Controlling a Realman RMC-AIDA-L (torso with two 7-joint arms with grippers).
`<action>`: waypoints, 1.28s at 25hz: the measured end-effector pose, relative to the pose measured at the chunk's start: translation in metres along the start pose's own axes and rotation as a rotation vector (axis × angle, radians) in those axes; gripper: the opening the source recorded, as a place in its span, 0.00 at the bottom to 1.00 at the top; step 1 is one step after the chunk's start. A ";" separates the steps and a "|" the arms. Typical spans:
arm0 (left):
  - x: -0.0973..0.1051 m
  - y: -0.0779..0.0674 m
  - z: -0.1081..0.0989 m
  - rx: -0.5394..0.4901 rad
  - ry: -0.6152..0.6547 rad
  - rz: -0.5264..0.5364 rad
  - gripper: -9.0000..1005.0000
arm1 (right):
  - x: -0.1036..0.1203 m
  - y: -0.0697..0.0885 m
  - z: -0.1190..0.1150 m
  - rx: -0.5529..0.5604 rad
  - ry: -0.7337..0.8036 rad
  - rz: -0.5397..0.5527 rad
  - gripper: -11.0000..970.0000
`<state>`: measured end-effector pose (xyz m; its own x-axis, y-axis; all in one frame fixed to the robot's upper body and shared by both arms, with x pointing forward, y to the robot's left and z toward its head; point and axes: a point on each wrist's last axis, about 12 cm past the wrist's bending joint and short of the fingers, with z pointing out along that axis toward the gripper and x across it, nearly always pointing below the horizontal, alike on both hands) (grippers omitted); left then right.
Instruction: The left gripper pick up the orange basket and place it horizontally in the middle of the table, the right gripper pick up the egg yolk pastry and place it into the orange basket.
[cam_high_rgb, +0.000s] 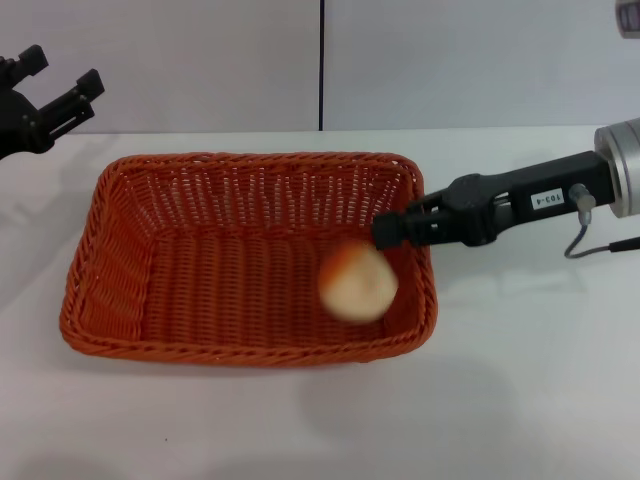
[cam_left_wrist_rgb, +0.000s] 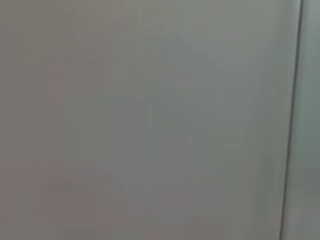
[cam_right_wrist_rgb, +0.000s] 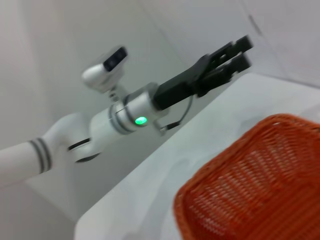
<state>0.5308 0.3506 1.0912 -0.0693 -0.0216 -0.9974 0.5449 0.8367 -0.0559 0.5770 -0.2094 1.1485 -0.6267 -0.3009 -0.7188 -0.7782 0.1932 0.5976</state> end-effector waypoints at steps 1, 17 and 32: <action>0.001 -0.001 0.000 0.005 0.003 0.004 0.81 | 0.000 -0.002 -0.001 0.020 -0.013 0.000 0.07; 0.008 0.002 -0.024 -0.049 -0.010 0.019 0.81 | 0.021 0.044 -0.084 0.099 -0.288 -0.198 0.59; 0.022 0.000 -0.104 -0.233 -0.191 -0.004 0.81 | 0.155 0.069 -0.159 0.540 -0.840 -0.463 0.60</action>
<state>0.4424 0.4067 1.0742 0.0996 -0.1097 -0.9890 0.3367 0.9390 -0.0703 0.4323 -0.3908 1.1349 0.0620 0.2418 -0.9683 -0.7321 0.6705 0.1206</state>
